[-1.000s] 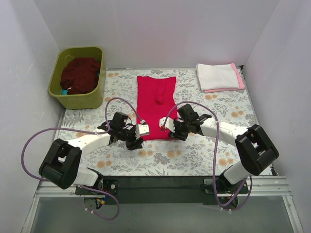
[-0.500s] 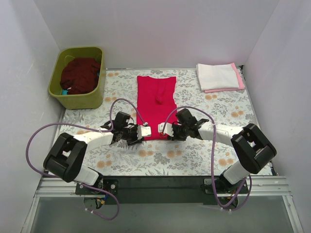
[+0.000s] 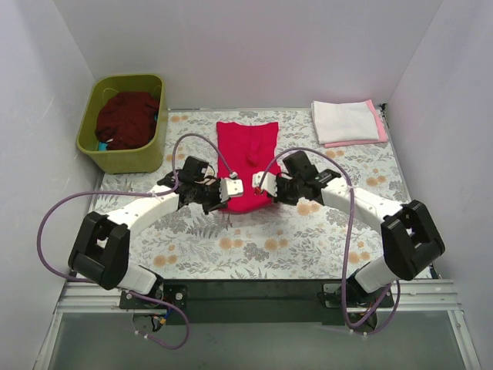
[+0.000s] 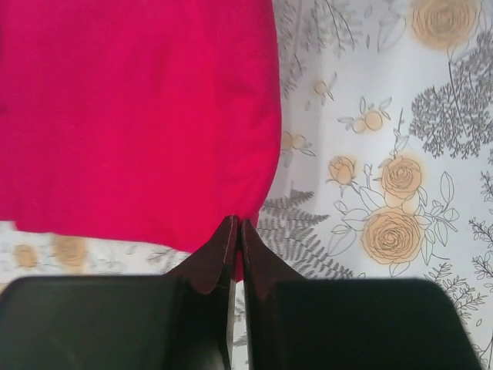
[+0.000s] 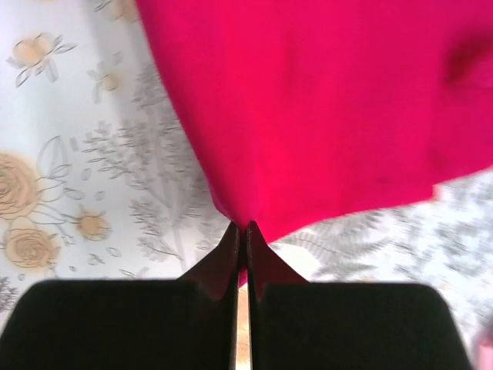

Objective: Fold and stack the t-shirts
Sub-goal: Fold the tshirt

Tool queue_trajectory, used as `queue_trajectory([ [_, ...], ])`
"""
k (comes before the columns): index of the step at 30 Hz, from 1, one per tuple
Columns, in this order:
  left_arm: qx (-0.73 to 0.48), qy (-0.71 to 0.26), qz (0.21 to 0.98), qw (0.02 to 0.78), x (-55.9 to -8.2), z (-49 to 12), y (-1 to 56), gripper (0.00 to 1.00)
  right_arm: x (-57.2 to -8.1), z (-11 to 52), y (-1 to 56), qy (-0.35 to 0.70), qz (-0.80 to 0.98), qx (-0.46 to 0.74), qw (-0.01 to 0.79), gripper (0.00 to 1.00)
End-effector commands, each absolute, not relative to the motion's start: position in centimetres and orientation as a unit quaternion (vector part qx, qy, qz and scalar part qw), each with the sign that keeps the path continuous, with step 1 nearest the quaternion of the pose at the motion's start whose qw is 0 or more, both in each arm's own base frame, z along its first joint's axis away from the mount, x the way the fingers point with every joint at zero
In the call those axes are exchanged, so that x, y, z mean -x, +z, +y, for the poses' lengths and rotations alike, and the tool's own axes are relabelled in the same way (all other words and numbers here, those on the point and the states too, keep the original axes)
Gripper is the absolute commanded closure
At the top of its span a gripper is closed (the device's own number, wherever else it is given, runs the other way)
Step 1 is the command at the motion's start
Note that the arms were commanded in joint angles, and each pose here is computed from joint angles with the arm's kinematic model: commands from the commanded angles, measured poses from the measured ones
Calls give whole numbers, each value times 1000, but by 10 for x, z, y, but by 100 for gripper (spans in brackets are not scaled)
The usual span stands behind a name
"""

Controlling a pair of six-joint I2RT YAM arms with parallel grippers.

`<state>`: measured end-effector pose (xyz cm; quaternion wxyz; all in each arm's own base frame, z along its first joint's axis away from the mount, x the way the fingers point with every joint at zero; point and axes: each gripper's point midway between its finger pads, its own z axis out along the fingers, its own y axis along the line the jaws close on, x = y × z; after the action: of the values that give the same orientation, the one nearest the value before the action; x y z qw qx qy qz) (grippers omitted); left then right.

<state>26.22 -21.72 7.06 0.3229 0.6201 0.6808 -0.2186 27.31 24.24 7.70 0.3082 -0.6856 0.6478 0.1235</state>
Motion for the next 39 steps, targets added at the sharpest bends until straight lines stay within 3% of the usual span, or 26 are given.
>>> queue_trajectory([
  [1,-616,-246,667,340,-260,-225,118,100,-282,244,126,132,638,678,341,99],
  [8,-624,-258,650,350,-252,-227,162,100,-265,233,155,137,629,689,333,99],
  [18,-605,-363,640,305,-160,-216,191,100,-166,217,174,231,634,679,288,99],
  [23,-570,-388,666,283,-143,-213,216,100,-139,212,190,263,634,675,270,99],
  [29,-541,-360,694,310,-201,-214,234,100,-189,225,219,233,613,690,306,99],
  [39,-518,-327,718,330,-335,-199,199,100,-304,232,175,225,617,703,272,99],
])
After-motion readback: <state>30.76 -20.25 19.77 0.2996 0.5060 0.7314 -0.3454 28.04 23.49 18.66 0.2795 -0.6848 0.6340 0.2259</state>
